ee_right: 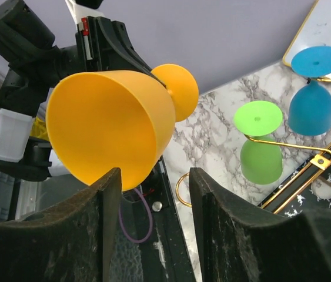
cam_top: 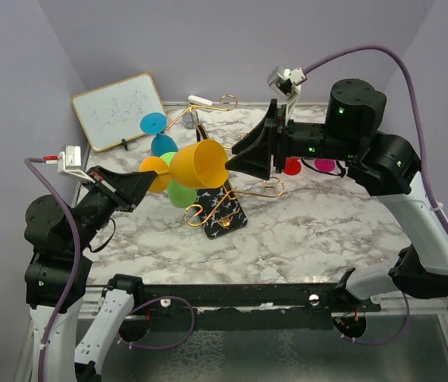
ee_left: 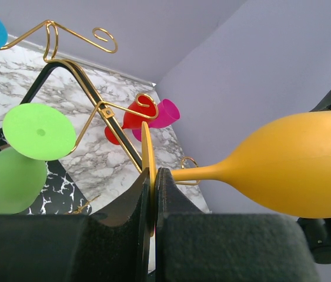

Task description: Take the wine glass off the wine glass rack

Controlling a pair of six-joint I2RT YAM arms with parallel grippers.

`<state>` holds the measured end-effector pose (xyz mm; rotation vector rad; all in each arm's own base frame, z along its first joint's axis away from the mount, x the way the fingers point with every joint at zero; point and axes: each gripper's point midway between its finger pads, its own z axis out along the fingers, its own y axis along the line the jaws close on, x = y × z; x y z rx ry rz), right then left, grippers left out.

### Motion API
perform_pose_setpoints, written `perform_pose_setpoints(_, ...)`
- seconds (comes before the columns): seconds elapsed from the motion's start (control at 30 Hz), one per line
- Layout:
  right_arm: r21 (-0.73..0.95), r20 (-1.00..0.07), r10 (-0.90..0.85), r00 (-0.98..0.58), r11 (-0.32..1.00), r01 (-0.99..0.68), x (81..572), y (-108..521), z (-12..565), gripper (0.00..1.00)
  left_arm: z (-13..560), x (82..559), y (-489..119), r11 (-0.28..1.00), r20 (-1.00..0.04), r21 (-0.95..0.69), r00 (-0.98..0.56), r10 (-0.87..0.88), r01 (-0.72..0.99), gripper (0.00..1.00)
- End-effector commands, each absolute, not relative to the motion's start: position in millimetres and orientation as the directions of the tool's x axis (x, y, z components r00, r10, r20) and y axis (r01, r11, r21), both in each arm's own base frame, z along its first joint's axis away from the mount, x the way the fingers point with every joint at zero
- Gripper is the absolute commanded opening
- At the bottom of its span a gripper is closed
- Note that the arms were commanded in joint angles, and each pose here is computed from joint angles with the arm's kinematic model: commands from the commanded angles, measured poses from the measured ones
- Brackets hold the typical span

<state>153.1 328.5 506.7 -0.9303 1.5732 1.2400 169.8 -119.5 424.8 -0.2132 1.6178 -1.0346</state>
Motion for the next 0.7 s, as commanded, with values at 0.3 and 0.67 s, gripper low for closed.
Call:
perform_pose_setpoints(0.3, 0.362, -0.929, -0.014, -0.37, 0.18, -0.915, 161.4, 350.2, 503.7, 0.45, 427.9, 172.2, -120.1, 0.601, -0.715, -0.697, -0.328, -0.617, 0.39, 0.0)
perform_pose_setpoints(0.67, 0.399, -0.909, -0.028, -0.415, 0.223, -0.889, 182.2, 369.4, 489.9, 0.15, 422.1, 175.0, -121.7, 0.603, -0.714, -0.699, -0.343, -0.61, 0.385, 0.0)
